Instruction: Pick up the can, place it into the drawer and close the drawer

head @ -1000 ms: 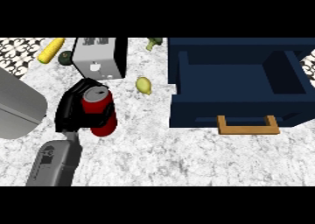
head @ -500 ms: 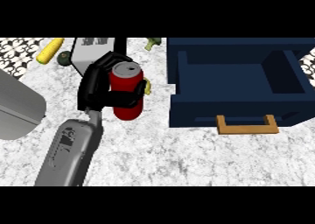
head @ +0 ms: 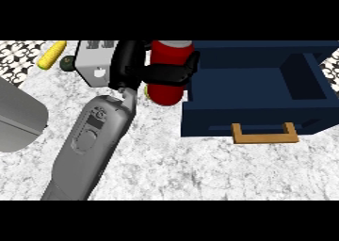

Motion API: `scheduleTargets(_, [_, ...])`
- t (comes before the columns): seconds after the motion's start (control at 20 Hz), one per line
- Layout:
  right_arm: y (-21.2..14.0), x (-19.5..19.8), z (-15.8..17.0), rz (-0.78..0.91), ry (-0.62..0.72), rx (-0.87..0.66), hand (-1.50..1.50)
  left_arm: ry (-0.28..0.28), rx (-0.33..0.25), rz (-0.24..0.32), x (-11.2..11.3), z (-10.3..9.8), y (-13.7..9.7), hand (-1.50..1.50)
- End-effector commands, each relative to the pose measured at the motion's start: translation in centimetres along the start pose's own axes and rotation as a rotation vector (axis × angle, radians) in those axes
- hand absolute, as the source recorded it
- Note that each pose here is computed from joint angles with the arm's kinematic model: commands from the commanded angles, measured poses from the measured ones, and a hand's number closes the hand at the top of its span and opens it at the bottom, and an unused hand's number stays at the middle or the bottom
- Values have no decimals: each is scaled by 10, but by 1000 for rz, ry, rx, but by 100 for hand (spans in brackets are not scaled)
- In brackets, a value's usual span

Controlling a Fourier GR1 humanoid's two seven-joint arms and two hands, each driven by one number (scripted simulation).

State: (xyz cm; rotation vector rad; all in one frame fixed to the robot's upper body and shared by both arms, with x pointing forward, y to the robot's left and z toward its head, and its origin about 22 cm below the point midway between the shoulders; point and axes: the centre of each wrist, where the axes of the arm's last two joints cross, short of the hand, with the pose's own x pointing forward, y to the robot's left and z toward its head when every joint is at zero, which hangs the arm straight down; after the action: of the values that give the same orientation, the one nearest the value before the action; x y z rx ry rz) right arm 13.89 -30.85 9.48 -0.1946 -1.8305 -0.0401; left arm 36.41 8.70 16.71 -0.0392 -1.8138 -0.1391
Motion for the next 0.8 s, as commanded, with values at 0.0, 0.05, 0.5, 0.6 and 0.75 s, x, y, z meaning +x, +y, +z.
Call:
scheduleTargets(0.0, [-3, 3, -2, -28, -23, 12, -150, -17, -19, 8, 25, -29, -20, 150])
scheduleTargets(0.05, [9, 5, 8, -23, -3, 14, -150, -11, 1, -23, 26, -33, -33, 150])
scheduleTargets(0.5, [5, -7, -5, -7, -8, 13, -150, 17, -29, -26, 68, -56, -70, 150])
scheduleTargets(0.6, [8, 7, -16, -8, -3, 12, -150, 15, -28, -42, 71, -67, -70, 150])
scheduleTargets(0.75, [2, 6, -16, -10, -4, 21, -150, 30, -13, -59, 58, -69, -80, 150])
